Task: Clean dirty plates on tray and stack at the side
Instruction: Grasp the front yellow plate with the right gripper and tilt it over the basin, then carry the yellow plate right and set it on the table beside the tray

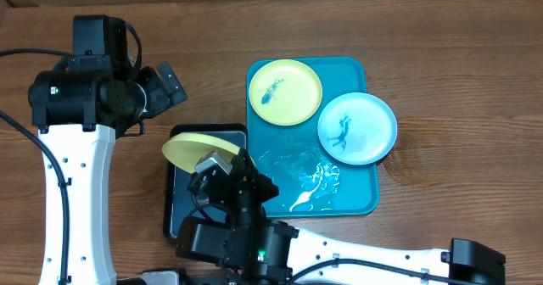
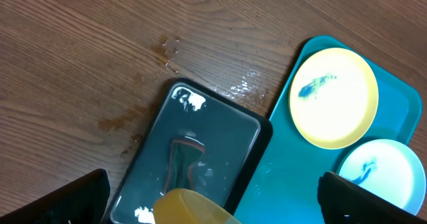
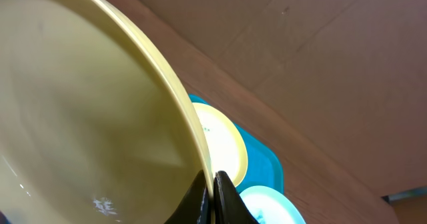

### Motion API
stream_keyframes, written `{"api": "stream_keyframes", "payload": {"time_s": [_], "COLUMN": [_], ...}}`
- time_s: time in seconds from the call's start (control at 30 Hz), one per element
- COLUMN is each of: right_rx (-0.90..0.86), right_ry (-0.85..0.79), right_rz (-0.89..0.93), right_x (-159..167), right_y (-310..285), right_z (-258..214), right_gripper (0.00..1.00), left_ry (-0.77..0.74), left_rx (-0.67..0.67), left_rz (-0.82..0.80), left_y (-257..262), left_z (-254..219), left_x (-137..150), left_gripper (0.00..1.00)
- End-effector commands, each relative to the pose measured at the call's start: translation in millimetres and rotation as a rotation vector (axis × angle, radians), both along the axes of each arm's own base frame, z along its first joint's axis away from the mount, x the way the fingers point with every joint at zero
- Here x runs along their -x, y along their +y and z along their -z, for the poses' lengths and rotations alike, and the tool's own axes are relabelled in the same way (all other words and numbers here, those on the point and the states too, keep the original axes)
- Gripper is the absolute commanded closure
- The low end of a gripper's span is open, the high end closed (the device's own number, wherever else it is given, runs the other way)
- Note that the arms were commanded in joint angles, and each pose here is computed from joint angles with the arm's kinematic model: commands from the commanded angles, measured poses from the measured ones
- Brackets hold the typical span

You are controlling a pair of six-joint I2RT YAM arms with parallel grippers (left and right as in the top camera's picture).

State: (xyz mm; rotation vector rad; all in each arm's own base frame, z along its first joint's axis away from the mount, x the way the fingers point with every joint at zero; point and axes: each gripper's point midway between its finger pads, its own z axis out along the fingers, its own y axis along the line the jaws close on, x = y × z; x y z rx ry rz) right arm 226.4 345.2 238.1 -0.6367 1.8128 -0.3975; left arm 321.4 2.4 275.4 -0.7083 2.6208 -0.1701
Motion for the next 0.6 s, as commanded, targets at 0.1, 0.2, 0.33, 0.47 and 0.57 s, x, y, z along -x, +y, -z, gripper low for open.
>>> {"api": "stream_keyframes", "payload": {"time_s": [0.1, 0.2, 0.33, 0.47, 0.57], "right_rx": [-0.039, -0.040, -0.046, -0.138, -0.226], "right_ry": [-0.030, -0.030, -0.030, 0.022, 0.184], "right_rz": [0.015, 0.015, 0.017, 0.051, 0.090], "right_x": [-0.3, -0.3, -0.3, -5.7, -12.0], "right_y": [-0.7, -0.7, -0.7, -4.2, -11.4], "right_z": [-15.2, -15.2, -15.2, -6.1, 21.5], "right_gripper": [0.96, 0.96, 0.96, 0.96, 0.96], "left_ry": [-0.034, -0.034, -0.034, -0.034, -0.033], "left_rx": [-0.004, -0.004, -0.004, -0.004, -0.004], "left_rz": [0.011, 0.011, 0.011, 0.011, 0.011], "left_y": [2.6, 2.5, 2.5, 2.5, 2.5], "left_z": [-10.0, -10.1, -10.1, -10.1, -9.9], "left_x": [-1.5, -1.7, -1.7, -1.6, -1.4], "left_gripper": [0.00, 0.00, 0.00, 0.00, 0.00]}}
